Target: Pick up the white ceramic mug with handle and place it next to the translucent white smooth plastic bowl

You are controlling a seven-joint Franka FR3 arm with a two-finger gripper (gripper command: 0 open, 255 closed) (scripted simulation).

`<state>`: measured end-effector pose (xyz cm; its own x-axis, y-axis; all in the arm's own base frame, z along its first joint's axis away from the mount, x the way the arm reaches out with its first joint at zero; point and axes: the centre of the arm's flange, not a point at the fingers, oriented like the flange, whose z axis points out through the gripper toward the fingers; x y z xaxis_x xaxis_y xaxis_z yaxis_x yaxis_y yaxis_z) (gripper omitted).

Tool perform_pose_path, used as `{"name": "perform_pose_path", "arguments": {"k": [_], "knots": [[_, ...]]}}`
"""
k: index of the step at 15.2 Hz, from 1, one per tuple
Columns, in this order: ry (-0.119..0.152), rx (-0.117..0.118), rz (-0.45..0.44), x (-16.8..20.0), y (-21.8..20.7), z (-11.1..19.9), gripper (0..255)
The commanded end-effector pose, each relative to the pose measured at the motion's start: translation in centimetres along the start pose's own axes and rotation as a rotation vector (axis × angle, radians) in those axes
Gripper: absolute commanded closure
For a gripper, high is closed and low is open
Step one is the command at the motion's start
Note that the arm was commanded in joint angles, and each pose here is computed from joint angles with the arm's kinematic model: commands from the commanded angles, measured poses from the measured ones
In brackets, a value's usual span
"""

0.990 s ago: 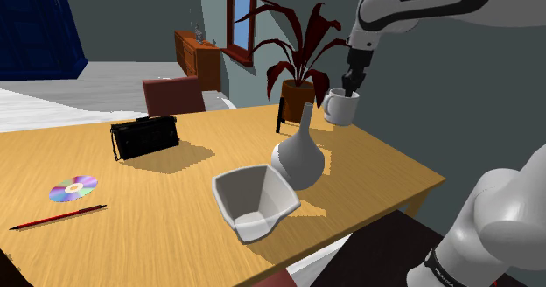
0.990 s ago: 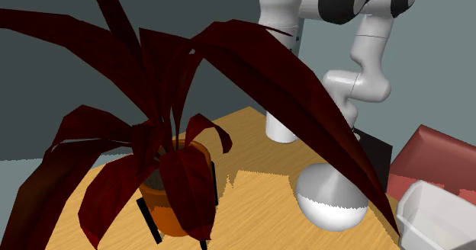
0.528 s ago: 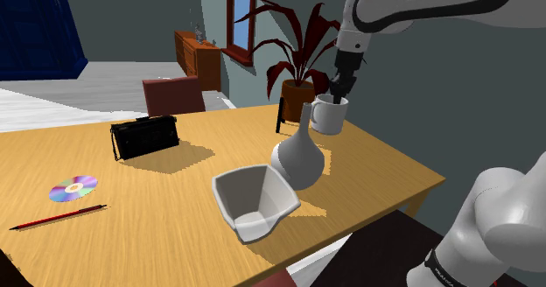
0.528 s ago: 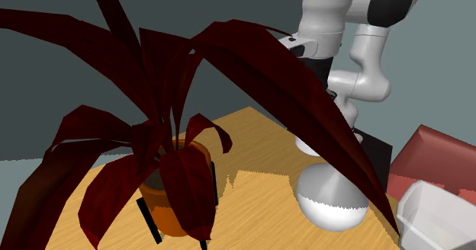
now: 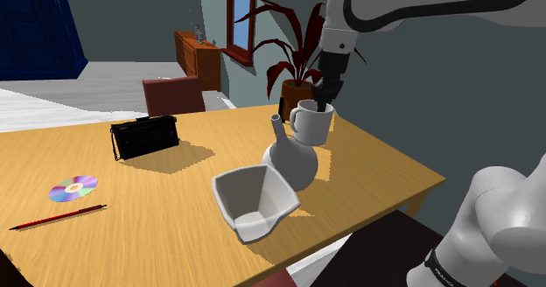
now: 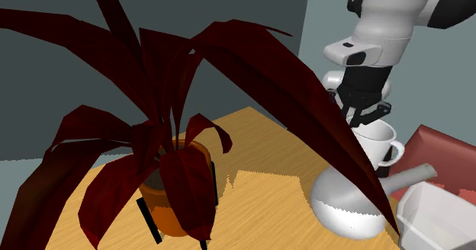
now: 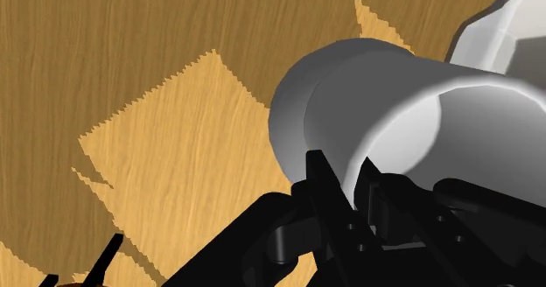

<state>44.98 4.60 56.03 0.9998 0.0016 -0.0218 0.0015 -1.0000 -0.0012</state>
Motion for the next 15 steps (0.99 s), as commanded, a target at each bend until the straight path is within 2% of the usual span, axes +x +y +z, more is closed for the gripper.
{"name": "perform_pose_path", "arguments": {"k": [1, 15], "knots": [[-0.001, 0.0, 0.001, -0.1, -2.6, 0.1, 255], [-0.001, 0.0, 0.001, -1.5, -21.1, 0.1, 255]]}}
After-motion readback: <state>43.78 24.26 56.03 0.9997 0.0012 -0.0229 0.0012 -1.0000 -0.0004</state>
